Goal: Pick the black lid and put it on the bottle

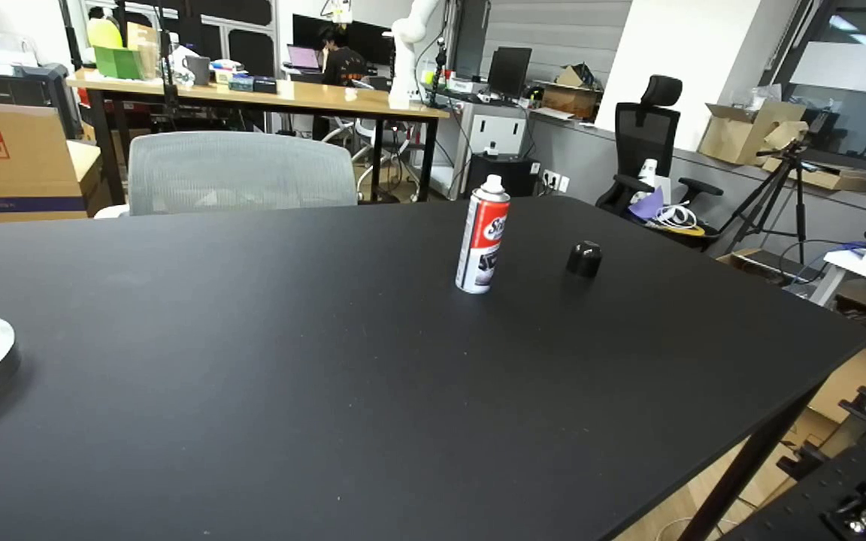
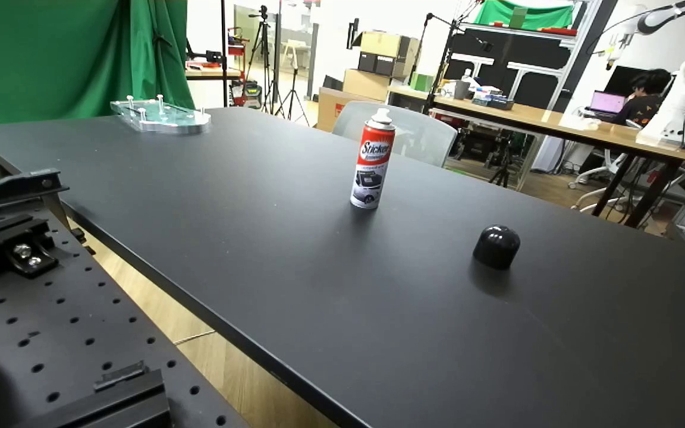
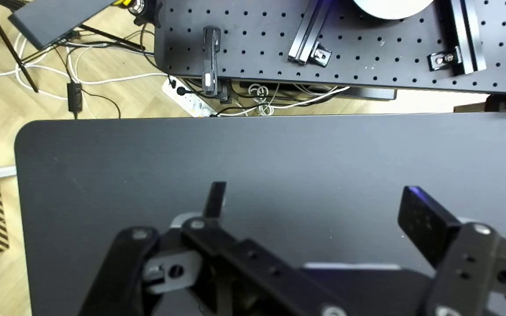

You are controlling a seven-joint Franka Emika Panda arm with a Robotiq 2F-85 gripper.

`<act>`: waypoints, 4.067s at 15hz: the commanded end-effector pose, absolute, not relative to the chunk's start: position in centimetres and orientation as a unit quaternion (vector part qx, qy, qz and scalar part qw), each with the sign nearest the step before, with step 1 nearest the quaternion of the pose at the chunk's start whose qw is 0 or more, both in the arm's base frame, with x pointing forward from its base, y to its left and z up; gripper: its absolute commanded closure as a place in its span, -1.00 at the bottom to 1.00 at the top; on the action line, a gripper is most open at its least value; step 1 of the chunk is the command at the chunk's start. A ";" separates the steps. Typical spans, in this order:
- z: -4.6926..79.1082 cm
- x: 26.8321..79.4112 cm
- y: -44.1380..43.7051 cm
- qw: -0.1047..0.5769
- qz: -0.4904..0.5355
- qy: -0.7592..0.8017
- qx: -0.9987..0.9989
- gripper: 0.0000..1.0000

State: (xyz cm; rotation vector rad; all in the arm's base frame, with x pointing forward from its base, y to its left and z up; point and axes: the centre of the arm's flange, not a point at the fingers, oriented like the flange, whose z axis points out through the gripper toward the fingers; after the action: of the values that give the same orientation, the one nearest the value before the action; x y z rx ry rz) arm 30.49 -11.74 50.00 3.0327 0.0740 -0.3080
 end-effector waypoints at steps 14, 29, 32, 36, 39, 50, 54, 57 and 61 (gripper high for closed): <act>32.1 41.9 -22.4 0.119 0.027 -0.087 0.989 -1.00; 26.1 45.3 -26.1 0.000 -0.032 -0.132 0.991 -1.00; 24.1 46.9 -27.7 0.013 -0.043 -0.141 0.989 -1.00; 21.9 49.2 -28.7 0.021 -0.048 -0.135 0.989 -1.00; 20.8 50.9 -28.3 0.018 -0.044 -0.125 0.991 -1.00; 16.7 56.2 -25.9 0.021 -0.049 -0.080 0.995 -1.00; 15.7 57.5 -25.8 0.019 -0.051 -0.072 0.996 -1.00; 15.3 57.9 -25.7 0.016 -0.056 -0.069 0.996 -0.48; 15.7 57.7 -25.4 0.006 -0.059 -0.062 0.996 0.11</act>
State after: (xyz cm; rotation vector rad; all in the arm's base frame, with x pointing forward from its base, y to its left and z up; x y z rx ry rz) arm 57.05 -24.96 14.97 3.0954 -0.2051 -0.1728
